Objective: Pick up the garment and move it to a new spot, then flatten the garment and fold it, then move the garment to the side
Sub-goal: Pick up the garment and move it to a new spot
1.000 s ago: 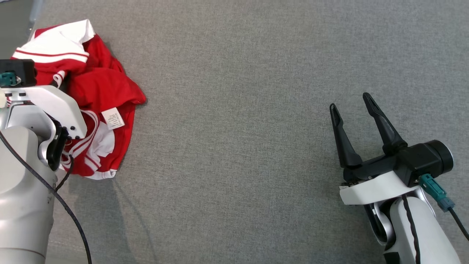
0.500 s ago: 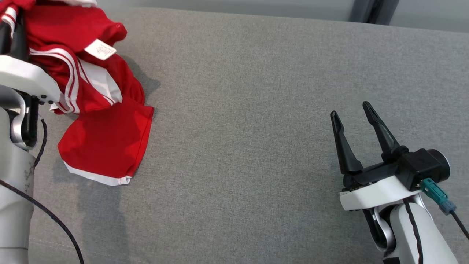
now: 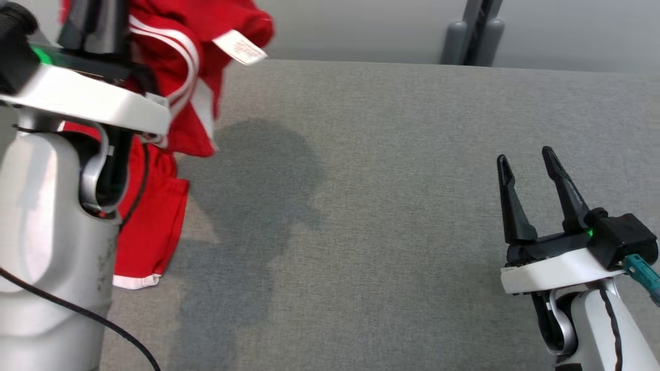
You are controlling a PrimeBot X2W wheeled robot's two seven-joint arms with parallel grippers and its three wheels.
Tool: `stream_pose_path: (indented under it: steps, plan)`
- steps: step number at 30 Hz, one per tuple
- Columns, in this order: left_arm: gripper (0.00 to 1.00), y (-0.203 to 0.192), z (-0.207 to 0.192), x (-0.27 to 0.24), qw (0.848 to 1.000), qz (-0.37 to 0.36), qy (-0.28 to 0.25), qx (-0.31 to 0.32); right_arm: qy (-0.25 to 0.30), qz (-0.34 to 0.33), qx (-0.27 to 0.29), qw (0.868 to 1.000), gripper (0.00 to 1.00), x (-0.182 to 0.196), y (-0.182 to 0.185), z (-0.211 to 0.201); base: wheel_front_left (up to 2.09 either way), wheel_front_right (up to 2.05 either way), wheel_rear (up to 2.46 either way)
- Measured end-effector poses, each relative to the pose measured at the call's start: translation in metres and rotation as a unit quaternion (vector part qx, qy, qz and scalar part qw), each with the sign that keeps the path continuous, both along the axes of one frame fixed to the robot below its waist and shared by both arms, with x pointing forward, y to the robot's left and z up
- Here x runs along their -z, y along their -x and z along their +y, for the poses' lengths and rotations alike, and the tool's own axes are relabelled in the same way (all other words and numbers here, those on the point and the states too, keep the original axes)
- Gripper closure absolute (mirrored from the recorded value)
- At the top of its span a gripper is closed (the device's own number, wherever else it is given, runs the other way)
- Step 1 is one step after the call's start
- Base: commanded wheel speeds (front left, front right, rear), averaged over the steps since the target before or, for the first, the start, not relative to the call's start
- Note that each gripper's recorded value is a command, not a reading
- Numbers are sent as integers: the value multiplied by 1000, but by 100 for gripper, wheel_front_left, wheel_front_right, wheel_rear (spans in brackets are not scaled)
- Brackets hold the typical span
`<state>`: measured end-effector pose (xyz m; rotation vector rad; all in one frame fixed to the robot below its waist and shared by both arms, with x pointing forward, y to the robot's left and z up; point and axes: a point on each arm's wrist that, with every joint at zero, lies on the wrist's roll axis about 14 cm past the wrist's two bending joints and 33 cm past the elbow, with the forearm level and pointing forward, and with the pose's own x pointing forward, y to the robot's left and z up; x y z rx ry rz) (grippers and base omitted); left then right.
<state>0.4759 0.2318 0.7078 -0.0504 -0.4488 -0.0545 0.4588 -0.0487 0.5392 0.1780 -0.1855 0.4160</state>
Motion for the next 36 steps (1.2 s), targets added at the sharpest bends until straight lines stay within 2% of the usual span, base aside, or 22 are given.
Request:
stream_pose_path:
  steps: [5, 11, 21, 25, 26, 28, 29, 30, 31, 32, 36]
  plan:
    - [100, -4, -71, 12, 995, 21, 20, 97, 2, -8, 53, 999, 0, -7, 0, -39, 0, 0, 0]
    - [100, -8, -164, 37, 975, 49, 31, 215, 6, -4, 125, 992, 0, -5, 6, -93, 0, 0, 0]
    - [100, -31, -270, 98, 940, 110, 33, 320, 3, 5, 234, 972, 0, -5, 36, -176, 0, 0, 0]
    - [100, -32, -307, 136, 923, 146, 21, 356, 6, 17, 272, 962, 0, 1, 50, -203, 0, 0, 0]
    - [100, -27, -325, 155, 912, 164, 12, 376, 8, 22, 285, 958, 0, 4, 55, -212, 0, 0, 0]
    - [100, -22, -339, 177, 900, 192, 5, 390, 11, 27, 292, 956, 0, 6, 59, -217, 0, 0, 0]
    - [92, -19, -344, 189, 894, 209, 1, 397, 12, 29, 295, 955, 0, 8, 60, -219, 0, 0, 0]
    - [42, -16, -348, 199, 888, 224, -5, 401, 13, 31, 297, 954, 0, 9, 61, -221, 0, 0, 0]
    - [12, -15, -350, 204, 887, 227, -5, 403, 14, 32, 298, 954, 0, 10, 61, -221, 0, 0, 0]
    - [0, -14, -351, 208, 885, 234, 0, 403, 13, 33, 298, 954, 0, 10, 61, -221, 0, 0, 0]
    - [0, -14, -343, 213, 887, 240, 9, 394, 12, 31, 288, 957, 0, 10, 56, -214, 0, 0, 0]
